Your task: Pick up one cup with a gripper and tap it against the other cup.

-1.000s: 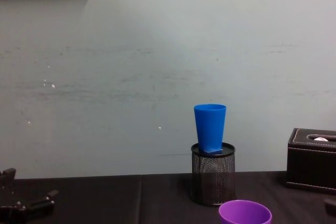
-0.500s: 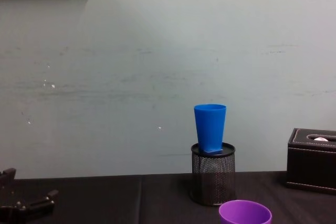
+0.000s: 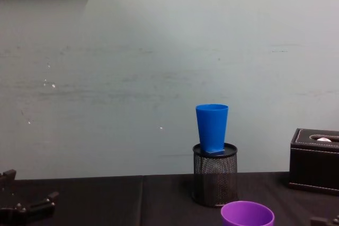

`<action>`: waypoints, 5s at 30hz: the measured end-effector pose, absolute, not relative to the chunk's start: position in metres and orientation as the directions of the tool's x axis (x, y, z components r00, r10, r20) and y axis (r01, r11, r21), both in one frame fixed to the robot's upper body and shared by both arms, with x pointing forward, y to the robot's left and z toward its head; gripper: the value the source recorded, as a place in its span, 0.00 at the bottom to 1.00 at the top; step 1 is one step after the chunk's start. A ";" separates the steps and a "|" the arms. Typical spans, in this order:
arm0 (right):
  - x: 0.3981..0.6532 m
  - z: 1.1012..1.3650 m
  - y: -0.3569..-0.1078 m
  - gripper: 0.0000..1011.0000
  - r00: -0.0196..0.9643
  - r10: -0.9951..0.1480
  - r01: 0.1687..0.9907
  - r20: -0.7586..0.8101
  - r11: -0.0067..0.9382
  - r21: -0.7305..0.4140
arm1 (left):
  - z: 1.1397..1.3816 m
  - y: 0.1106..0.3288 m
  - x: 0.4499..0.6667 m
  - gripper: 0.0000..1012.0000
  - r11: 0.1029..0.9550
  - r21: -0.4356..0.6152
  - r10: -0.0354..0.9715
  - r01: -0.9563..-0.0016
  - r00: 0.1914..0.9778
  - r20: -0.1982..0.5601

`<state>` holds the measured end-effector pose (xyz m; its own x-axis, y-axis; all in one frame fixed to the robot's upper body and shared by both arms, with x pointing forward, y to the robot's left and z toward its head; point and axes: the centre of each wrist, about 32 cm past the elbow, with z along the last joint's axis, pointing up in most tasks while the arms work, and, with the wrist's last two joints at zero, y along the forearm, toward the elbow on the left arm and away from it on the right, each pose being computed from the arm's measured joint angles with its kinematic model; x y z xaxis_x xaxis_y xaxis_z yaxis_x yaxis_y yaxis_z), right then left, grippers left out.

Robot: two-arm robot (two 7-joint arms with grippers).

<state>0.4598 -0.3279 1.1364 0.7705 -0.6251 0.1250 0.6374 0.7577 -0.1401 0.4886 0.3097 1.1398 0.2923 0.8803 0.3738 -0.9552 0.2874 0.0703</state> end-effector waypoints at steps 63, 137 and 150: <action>0.511 1.127 -0.263 0.99 0.762 -0.644 0.647 0.073 0.749 -0.140 | 1.140 0.310 0.489 0.99 0.287 0.070 0.880 -0.955 0.292 0.374; 0.511 1.127 -0.262 0.99 0.757 -0.649 0.653 0.072 0.745 -0.136 | 1.140 0.310 0.489 0.99 0.287 0.070 0.880 -0.955 0.292 0.374; 0.511 1.127 -0.262 0.99 0.757 -0.650 0.653 0.072 0.745 -0.136 | 1.140 0.310 0.489 0.99 0.287 0.070 0.880 -0.955 0.292 0.374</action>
